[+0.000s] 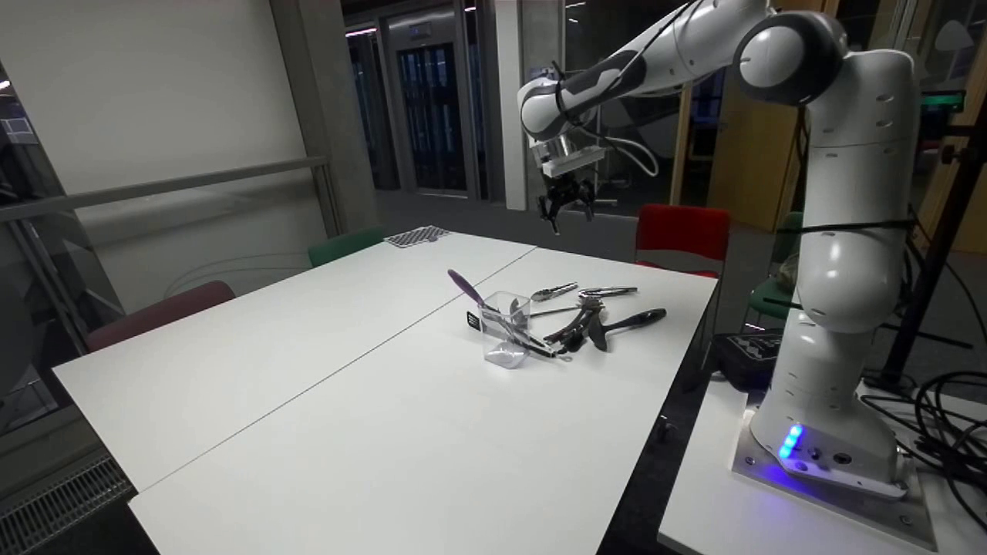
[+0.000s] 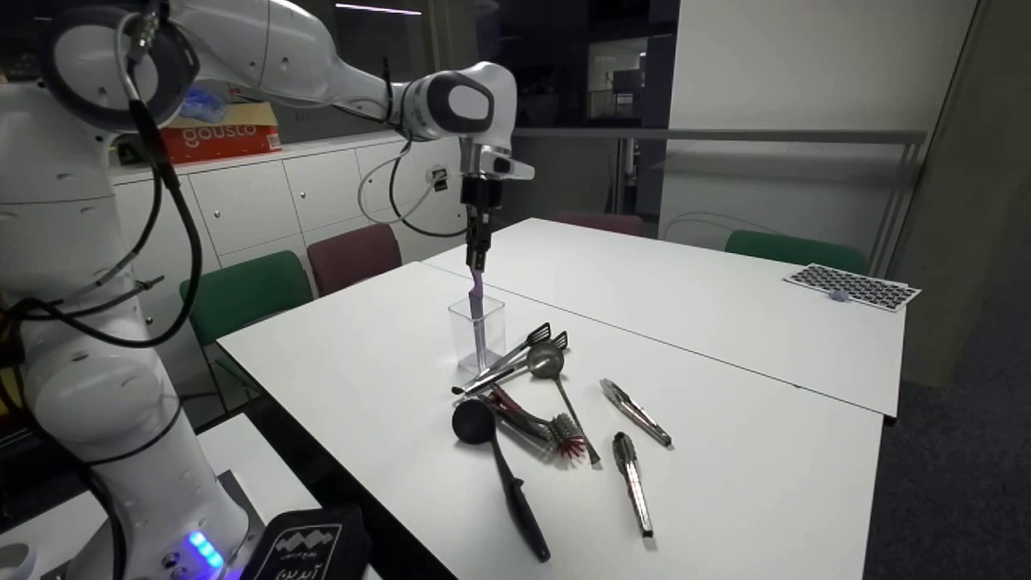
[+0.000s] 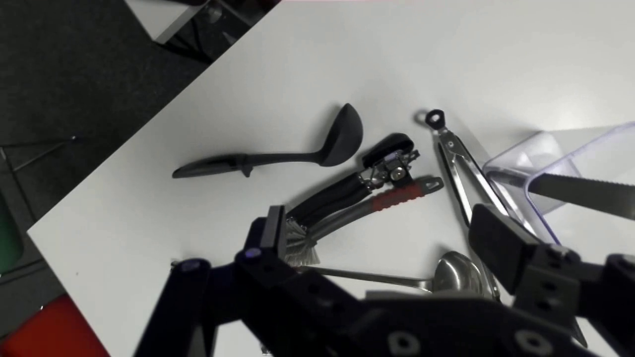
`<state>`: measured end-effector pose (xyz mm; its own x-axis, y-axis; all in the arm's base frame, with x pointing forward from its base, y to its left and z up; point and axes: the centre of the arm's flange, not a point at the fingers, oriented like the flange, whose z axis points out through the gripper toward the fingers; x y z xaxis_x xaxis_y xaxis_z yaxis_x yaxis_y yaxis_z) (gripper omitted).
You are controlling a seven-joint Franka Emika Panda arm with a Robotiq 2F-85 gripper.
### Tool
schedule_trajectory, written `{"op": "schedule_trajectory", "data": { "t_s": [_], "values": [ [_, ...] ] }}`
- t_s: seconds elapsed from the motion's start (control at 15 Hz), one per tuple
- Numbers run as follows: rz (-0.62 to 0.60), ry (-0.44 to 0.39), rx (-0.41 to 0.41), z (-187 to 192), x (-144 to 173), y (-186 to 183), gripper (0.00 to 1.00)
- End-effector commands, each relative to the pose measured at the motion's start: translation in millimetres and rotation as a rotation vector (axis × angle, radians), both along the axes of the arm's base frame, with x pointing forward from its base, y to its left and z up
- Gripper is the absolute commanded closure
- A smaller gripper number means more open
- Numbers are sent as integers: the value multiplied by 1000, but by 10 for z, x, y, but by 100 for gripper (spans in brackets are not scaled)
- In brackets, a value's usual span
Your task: Remove the tool from the utensil holder and put a tool in another one
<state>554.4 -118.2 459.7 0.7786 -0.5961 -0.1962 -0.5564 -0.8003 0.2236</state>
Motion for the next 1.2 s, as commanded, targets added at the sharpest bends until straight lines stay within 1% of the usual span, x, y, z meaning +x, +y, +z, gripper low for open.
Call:
{"op": "schedule_trajectory", "data": {
  "t_s": [0.0,0.27,0.4,0.47,0.53,0.67,1.13],
  "values": [
    [194,-33,-27,99,-581,66,0],
    [393,-42,0,92,-629,157,0],
    [485,-53,52,73,-570,267,0],
    [394,-25,24,89,-464,205,0],
    [427,-25,32,74,-461,244,0],
    [451,-22,36,54,-458,290,0],
    [456,-21,38,52,-458,293,0]
  ]
}}
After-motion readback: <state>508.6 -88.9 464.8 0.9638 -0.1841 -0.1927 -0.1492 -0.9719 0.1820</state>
